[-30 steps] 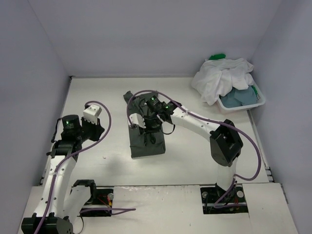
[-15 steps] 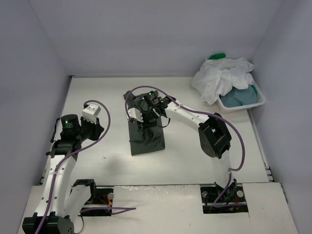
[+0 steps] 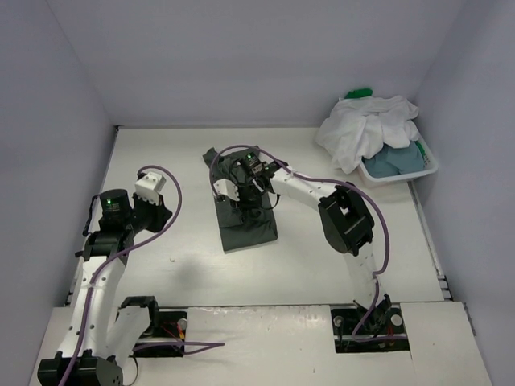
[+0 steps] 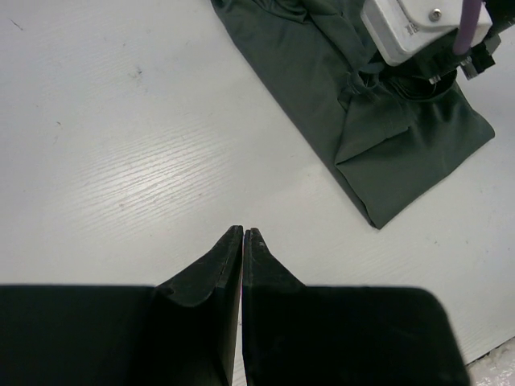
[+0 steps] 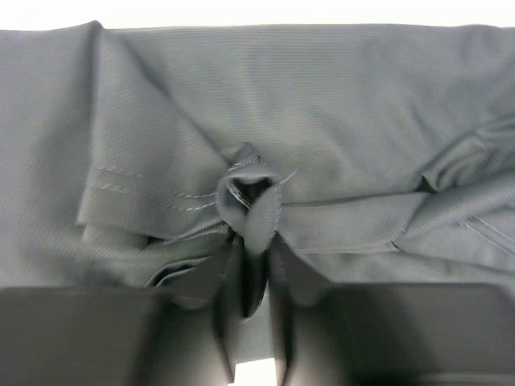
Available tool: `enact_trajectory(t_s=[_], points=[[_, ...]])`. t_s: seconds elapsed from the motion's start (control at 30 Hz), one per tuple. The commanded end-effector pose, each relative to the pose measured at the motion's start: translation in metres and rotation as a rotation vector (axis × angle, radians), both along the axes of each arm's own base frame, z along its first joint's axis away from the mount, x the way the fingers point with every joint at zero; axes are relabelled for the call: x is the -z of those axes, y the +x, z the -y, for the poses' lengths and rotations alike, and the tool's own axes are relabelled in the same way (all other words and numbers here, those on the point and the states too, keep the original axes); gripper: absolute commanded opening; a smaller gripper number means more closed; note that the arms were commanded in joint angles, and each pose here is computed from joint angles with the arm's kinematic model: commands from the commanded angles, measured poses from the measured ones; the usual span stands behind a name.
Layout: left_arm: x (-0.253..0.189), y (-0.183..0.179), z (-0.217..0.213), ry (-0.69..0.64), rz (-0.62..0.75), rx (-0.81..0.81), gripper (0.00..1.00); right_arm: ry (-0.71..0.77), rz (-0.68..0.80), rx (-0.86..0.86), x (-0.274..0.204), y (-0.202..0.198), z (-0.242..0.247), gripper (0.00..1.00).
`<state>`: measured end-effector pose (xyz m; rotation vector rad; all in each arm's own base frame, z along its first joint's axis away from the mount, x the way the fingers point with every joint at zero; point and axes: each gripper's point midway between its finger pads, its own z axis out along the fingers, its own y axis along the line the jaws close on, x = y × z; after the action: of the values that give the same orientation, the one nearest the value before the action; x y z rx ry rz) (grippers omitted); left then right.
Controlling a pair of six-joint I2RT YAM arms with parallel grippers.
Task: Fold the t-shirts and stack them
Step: Fold the rectangle-folded T-shirt at the center of the board.
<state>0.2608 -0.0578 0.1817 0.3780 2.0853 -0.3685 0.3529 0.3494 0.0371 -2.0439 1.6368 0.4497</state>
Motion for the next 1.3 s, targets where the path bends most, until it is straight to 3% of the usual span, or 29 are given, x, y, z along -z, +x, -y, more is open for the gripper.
enact_trajectory(t_s=[0.0, 0.1, 0.17, 0.6, 0.7, 0.87, 1.03, 1.27], points=[[-0.03, 0.011, 0.001, -0.021, 0.089, 0.005, 0.0, 0.048, 0.14, 0.065, -0.026, 0.039, -0.008, 0.17], [-0.029, 0.011, -0.001, -0.027, 0.084, 0.001, 0.0, 0.059, 0.187, 0.143, -0.032, 0.055, -0.009, 0.34], [-0.029, 0.011, -0.001, -0.03, 0.082, 0.001, 0.0, 0.074, 0.219, 0.191, -0.038, 0.064, -0.009, 0.38], [-0.03, 0.009, -0.001, -0.032, 0.089, 0.003, 0.0, 0.053, 0.423, 0.396, -0.054, 0.103, 0.004, 0.41], [-0.03, 0.01, -0.003, -0.032, 0.086, -0.003, 0.0, 0.045, 0.444, 0.433, -0.06, 0.097, 0.009, 0.41], [-0.031, 0.01, -0.003, -0.033, 0.09, -0.004, 0.0, 0.113, 0.4, 0.414, -0.086, 0.058, 0.001, 0.36], [-0.033, 0.009, -0.004, -0.03, 0.1, -0.008, 0.0, 0.119, 0.327, 0.429, -0.093, 0.024, 0.004, 0.13], [-0.037, 0.007, -0.006, -0.036, 0.112, -0.013, 0.0, 0.107, 0.327, 0.489, -0.099, 0.008, 0.022, 0.15]])
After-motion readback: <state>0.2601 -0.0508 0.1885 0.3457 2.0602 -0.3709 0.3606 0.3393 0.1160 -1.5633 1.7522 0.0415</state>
